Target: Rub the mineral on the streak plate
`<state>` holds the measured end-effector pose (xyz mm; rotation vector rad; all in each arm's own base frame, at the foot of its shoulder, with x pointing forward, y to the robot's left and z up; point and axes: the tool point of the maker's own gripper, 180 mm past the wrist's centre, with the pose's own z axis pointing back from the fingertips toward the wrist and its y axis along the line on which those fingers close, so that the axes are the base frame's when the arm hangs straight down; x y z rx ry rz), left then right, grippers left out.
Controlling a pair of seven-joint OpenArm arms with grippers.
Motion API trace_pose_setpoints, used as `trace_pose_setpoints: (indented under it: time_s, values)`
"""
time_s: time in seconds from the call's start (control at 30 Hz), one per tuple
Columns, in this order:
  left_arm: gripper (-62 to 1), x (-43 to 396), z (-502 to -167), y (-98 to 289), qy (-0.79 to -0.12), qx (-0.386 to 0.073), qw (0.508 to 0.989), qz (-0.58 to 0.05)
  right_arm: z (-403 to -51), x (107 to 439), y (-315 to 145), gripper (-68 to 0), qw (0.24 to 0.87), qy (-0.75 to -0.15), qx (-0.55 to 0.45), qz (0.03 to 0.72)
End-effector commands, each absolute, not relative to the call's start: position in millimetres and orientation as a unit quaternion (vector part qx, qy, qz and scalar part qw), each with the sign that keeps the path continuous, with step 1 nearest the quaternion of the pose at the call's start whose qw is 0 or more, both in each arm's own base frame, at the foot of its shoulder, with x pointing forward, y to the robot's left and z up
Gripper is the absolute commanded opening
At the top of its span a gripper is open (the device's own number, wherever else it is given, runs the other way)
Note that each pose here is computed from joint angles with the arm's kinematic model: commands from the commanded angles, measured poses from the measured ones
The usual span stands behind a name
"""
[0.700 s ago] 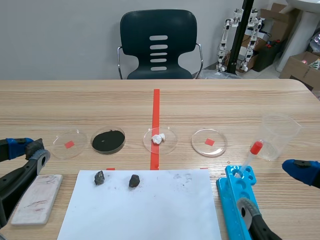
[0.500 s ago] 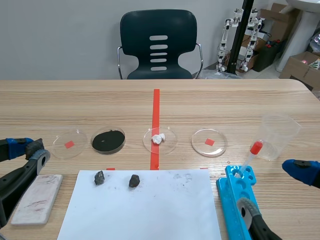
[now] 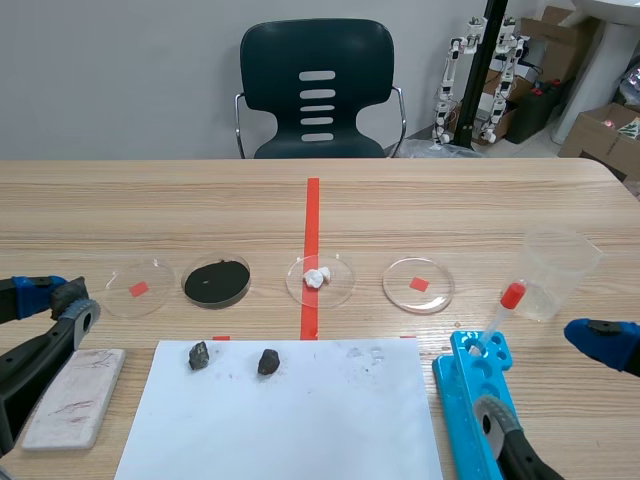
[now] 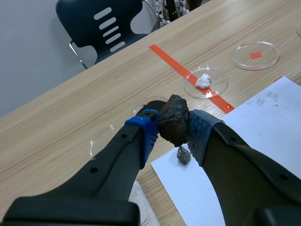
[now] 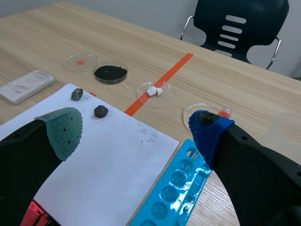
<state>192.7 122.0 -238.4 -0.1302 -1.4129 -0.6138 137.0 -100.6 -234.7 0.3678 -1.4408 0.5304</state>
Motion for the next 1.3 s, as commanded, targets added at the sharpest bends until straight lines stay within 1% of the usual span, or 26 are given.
trace_pose_setpoints:
  time_s: [0.0,0.13,0.23,0.37,0.47,0.63,0.7,0.77,0.87,1.0,1.1,1.27]
  values:
    - [-46.4,194.5,-230.6,118.2,-0.65,-0.065,0.706,-0.273,-227.3,141.8,-102.6,-20.1,0.693,-0.662,0.161,0.238]
    - [-46.4,195.3,-242.8,121.8,-0.624,-0.057,0.73,-0.271,-227.3,141.8,-102.6,-20.1,0.693,-0.662,0.161,0.238]
    - [-46.4,204.6,-250.4,124.9,-0.606,-0.047,0.749,-0.264,-227.3,141.8,-102.6,-20.1,0.693,-0.662,0.161,0.238]
    - [-46.4,224.5,-264.7,137.6,-0.565,-0.037,0.796,-0.216,-227.3,141.8,-102.6,-20.1,0.693,-0.662,0.161,0.238]
    - [-46.4,235.7,-280.0,147.8,-0.519,-0.034,0.835,-0.18,-227.3,141.8,-102.6,-20.1,0.693,-0.662,0.161,0.238]
    - [-46.4,248.7,-301.0,158.6,-0.444,-0.041,0.885,-0.133,-227.2,141.8,-102.6,-20.1,0.693,-0.662,0.161,0.238]
    - [-46.4,252.3,-306.9,159.8,-0.415,-0.053,0.901,-0.117,-227.3,141.8,-102.6,-20.1,0.693,-0.662,0.161,0.238]
    - [-46.4,254.9,-310.3,159.4,-0.391,-0.067,0.912,-0.106,-227.2,141.8,-102.6,-20.1,0.693,-0.662,0.161,0.238]
    - [-46.4,258.6,-313.0,162.0,-0.364,-0.077,0.925,-0.081,-227.3,141.8,-102.6,-20.1,0.693,-0.662,0.161,0.238]
    - [-46.4,264.3,-320.5,185.0,-0.328,-0.051,0.943,0.0,-227.3,141.8,-102.6,-20.1,0.693,-0.662,0.161,0.238]
    - [-46.4,268.8,-327.3,201.2,-0.307,-0.033,0.95,0.046,-227.2,141.8,-102.6,-20.1,0.693,-0.662,0.161,0.238]
    - [-46.4,272.7,-345.6,214.7,-0.272,-0.026,0.959,0.079,-227.3,141.8,-102.6,-20.1,0.693,-0.662,0.161,0.238]
